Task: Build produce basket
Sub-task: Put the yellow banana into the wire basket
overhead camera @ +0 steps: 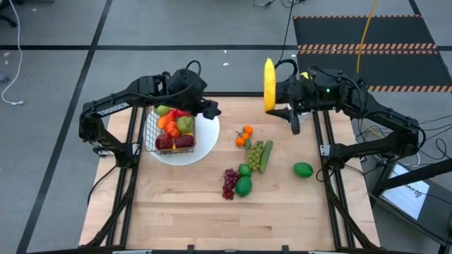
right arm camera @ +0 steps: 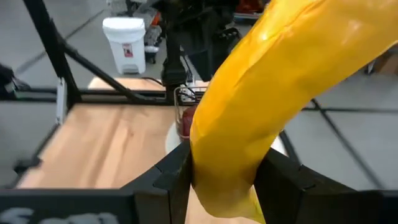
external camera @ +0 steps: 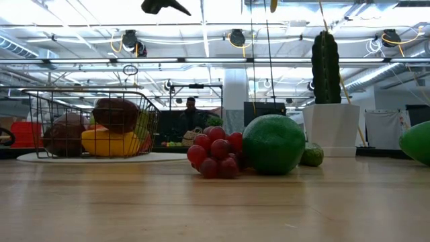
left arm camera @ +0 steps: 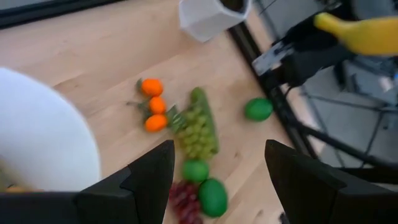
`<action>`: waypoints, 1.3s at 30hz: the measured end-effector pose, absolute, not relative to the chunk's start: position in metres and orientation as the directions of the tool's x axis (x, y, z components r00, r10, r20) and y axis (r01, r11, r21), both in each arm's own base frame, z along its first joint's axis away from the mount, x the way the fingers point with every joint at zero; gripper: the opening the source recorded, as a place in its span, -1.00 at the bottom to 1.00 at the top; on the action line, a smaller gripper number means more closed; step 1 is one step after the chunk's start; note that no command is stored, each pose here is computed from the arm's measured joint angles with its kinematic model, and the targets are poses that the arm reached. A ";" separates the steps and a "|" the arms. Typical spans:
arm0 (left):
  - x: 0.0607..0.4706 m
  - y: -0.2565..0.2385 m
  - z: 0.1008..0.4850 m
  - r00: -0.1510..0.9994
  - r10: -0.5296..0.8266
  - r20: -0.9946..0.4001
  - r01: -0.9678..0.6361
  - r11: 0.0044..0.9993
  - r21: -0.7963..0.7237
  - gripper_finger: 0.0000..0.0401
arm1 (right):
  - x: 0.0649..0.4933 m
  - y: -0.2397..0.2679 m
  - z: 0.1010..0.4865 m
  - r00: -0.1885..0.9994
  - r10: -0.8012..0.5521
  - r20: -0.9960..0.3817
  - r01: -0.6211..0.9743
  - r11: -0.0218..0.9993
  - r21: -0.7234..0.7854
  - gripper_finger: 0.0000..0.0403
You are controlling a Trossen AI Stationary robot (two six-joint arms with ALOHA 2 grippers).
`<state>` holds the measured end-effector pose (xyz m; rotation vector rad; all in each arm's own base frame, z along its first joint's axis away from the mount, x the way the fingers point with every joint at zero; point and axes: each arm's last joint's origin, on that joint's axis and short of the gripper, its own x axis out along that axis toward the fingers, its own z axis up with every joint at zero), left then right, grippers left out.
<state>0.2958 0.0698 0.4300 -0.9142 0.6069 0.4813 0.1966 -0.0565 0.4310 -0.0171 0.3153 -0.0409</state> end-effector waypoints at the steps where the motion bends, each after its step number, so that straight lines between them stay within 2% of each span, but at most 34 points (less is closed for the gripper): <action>1: 0.297 0.070 0.431 0.746 0.132 -0.653 -0.611 0.526 -0.592 0.25 | 0.197 -0.056 0.431 0.950 -0.043 -0.310 0.028 0.998 -0.054 -0.30; 7: 0.302 0.071 0.438 0.797 0.148 -0.586 -0.569 0.509 -0.646 0.25 | 0.197 -0.057 0.431 0.949 -0.055 -0.311 -0.018 0.974 -0.227 -0.30; 16: 0.302 0.071 0.438 0.798 0.166 -0.580 -0.580 0.475 -0.662 0.25 | 0.196 -0.062 0.430 0.919 -0.230 -0.321 0.037 0.860 -0.509 -0.30; 25: 0.302 0.073 0.438 0.785 0.215 -0.580 -0.606 0.460 -0.649 0.25 | 0.196 -0.062 0.430 0.908 -0.269 -0.321 -0.008 0.755 -0.655 -0.30; 29: 0.302 0.073 0.438 0.784 0.221 -0.580 -0.610 0.450 -0.652 0.25 | 0.196 -0.062 0.430 0.908 -0.268 -0.322 -0.006 0.759 -0.651 -0.30; 32: 0.302 0.073 0.438 0.782 0.228 -0.580 -0.614 0.440 -0.655 0.25 | 0.196 -0.062 0.430 0.908 -0.268 -0.322 0.022 0.798 -0.602 -0.30; 39: 0.302 0.074 0.438 0.778 0.242 -0.580 -0.622 0.428 -0.656 0.25 | 0.195 -0.062 0.430 0.906 -0.264 -0.330 0.155 0.934 -0.321 -0.30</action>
